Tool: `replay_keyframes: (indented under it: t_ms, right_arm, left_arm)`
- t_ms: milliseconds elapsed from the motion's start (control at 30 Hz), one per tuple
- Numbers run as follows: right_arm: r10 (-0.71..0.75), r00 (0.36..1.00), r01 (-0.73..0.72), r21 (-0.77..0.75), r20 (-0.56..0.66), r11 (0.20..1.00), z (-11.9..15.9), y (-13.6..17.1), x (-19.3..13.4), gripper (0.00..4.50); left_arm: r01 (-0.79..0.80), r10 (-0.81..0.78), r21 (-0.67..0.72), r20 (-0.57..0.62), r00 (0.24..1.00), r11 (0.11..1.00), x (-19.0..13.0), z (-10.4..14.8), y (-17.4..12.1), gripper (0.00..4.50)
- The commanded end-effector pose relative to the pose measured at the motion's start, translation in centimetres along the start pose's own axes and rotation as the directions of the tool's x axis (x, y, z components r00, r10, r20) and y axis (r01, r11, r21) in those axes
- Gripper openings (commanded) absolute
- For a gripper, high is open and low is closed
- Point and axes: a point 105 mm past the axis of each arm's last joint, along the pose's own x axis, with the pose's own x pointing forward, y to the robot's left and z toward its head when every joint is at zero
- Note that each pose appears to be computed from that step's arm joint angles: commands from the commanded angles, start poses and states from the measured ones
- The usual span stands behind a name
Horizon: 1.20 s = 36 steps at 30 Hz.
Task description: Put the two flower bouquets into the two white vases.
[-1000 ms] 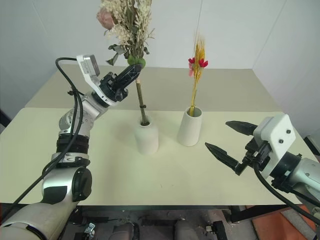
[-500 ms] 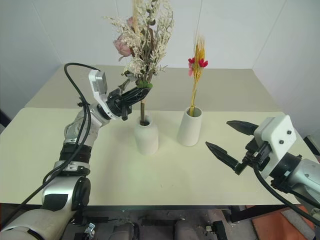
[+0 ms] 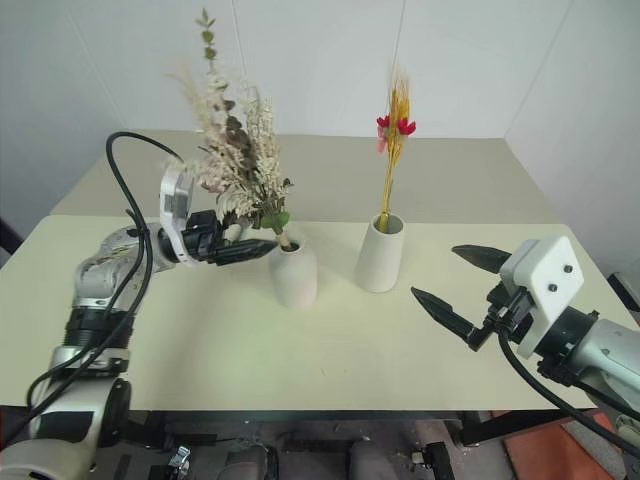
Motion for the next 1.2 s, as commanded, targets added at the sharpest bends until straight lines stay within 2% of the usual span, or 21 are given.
replay_keyframes:
  t_ms: [33,200,400,467,667,900,1200]
  right_arm:
    - [-0.002,0.999,0.003,-0.042,0.035,0.999,0.8,-0.2,0.2,4.5]
    - [0.001,1.0,0.0,-0.044,0.029,0.999,0.7,-0.4,0.3,4.5]
    - [0.012,1.0,-0.012,-0.038,0.009,0.999,0.5,-1.3,-1.0,4.5]
    - [0.014,1.0,-0.014,-0.038,0.003,0.999,0.4,-1.6,-1.4,4.5]
    - [-0.001,0.998,-0.003,-0.063,-0.068,0.998,-0.2,-3.7,-3.1,4.5]
    - [0.069,0.992,-0.074,-0.048,-0.107,0.996,-0.7,-3.4,-2.8,4.5]
    - [0.063,0.986,-0.071,-0.048,-0.154,0.996,-1.2,-3.5,-3.2,4.5]
  left_arm:
    - [0.026,-0.024,0.062,-0.028,0.999,0.998,-1.0,2.3,-0.5,4.49]
    - [-0.028,0.06,0.137,-0.231,0.971,0.99,-5.0,2.0,-0.5,4.49]
    - [-0.091,0.177,0.244,-0.354,0.919,0.965,-9.5,3.3,-1.5,4.49]
    - [-0.111,0.2,0.262,-0.344,0.917,0.959,-10.2,3.9,-1.8,4.49]
    - [-0.241,0.308,0.288,-0.213,0.927,0.927,-12.5,6.6,-3.1,4.49]
    - [-0.277,0.356,0.323,-0.218,0.909,0.905,-13.2,6.5,-3.3,4.49]
    - [-0.291,0.363,0.32,-0.196,0.911,0.902,-13.2,6.5,-3.3,4.49]
